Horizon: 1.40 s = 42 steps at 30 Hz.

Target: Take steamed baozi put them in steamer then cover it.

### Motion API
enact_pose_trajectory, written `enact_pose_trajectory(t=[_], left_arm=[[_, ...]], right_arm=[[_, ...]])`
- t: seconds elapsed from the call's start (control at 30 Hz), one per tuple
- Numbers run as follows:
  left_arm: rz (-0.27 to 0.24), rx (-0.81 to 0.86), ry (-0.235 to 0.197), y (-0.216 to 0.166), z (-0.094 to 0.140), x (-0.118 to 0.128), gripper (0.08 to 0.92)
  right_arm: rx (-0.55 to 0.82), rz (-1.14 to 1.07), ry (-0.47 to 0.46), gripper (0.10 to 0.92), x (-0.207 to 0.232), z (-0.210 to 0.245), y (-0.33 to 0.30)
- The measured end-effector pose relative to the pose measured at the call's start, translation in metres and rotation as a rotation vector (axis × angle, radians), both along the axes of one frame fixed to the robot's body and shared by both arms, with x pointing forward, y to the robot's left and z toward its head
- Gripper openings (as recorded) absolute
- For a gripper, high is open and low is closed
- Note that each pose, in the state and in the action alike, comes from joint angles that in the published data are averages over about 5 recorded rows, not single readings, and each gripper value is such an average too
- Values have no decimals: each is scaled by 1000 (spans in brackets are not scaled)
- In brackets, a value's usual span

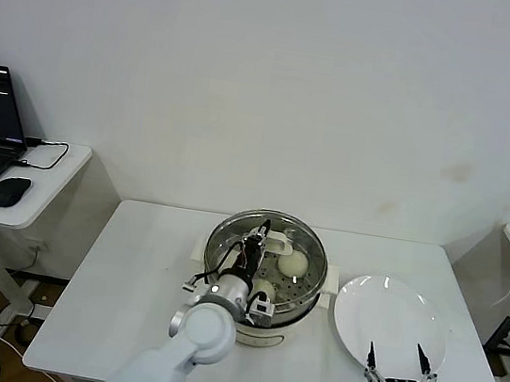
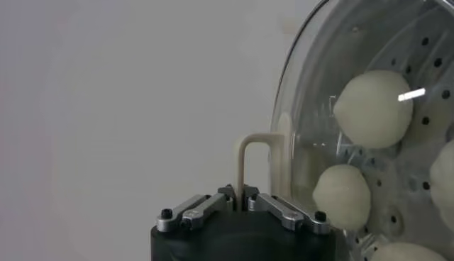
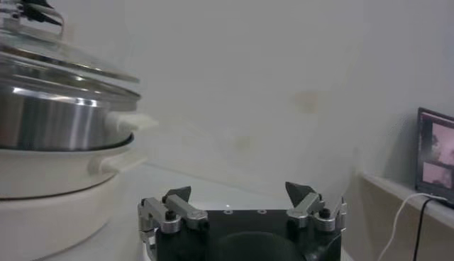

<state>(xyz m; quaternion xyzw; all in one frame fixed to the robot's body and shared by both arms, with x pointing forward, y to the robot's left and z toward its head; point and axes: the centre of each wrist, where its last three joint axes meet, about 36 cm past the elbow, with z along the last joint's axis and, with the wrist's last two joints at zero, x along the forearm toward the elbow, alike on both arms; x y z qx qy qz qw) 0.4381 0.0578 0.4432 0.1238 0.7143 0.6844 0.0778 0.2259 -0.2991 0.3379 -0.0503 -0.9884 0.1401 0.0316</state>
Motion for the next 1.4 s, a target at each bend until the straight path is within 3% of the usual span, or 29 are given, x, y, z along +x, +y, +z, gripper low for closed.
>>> enact_pose_trajectory(t=[0.83, 1.17, 1.4], left_arm=[[3, 14, -4, -4, -16, -1, 170], [1, -17, -2, 1, -11, -12, 444], [-13, -72, -8, 19, -2, -35, 652]], right_arm=[[2, 13, 6, 823, 0, -4, 4], [3, 19, 7, 823, 0, -5, 5], [2, 21, 7, 823, -1, -5, 6]])
